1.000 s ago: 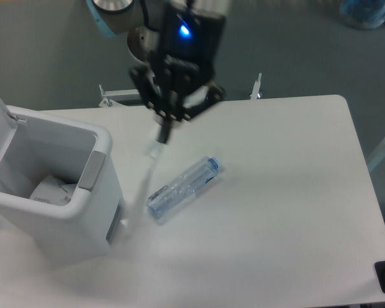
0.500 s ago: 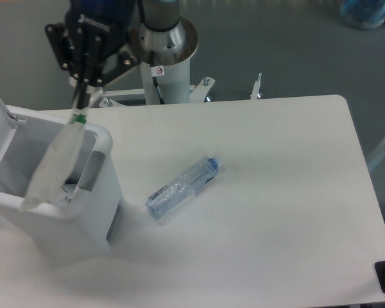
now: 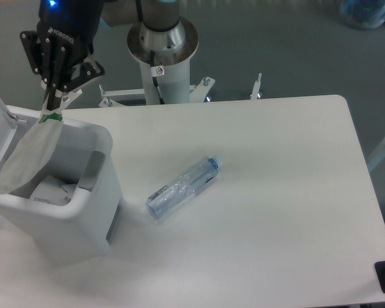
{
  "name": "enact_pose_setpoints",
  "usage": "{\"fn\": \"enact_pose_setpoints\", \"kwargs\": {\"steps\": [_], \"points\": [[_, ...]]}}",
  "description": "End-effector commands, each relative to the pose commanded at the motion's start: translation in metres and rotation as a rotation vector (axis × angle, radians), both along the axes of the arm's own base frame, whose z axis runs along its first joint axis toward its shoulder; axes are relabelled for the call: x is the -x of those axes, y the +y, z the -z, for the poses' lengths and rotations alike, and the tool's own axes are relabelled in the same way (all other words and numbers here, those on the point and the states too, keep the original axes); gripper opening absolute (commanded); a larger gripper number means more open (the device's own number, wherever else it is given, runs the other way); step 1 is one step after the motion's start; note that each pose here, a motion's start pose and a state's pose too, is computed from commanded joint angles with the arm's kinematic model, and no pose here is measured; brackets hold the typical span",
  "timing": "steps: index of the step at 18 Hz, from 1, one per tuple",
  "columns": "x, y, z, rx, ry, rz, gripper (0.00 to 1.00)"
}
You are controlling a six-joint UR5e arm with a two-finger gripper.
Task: Place the trash in the trash can
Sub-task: 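Open the gripper to drop the packet into the bin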
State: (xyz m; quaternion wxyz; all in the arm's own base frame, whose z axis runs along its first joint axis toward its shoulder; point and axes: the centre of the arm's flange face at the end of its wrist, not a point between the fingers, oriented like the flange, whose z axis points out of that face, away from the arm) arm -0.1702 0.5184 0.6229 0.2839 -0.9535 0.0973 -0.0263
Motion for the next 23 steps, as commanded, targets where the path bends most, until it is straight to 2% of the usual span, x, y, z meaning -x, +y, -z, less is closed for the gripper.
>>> {"fn": "enact_pose_setpoints", "kwargs": {"steps": [1, 3, 4, 5, 6, 16, 23], "points": [[0.0, -0.001, 0.0, 0.0, 0.008, 0.01, 0.15], [-0.001, 0.0, 0.001, -0.006, 0.014, 0.02, 0.33], [0.0, 0.0, 0.002, -0.003, 0.012, 0.017, 0.45], [0.0, 0.001, 0.001, -0.005, 0.008, 0.014, 0.85], [0.0, 0.001, 0.001, -0.003, 0.007, 0.009, 1.0], [0.014, -0.002, 0.006, 0.037, 0.05, -0.03, 1.0], [0.103, -0.009, 0.057, 0.119, 0.0, -0.147, 1.0]]}}
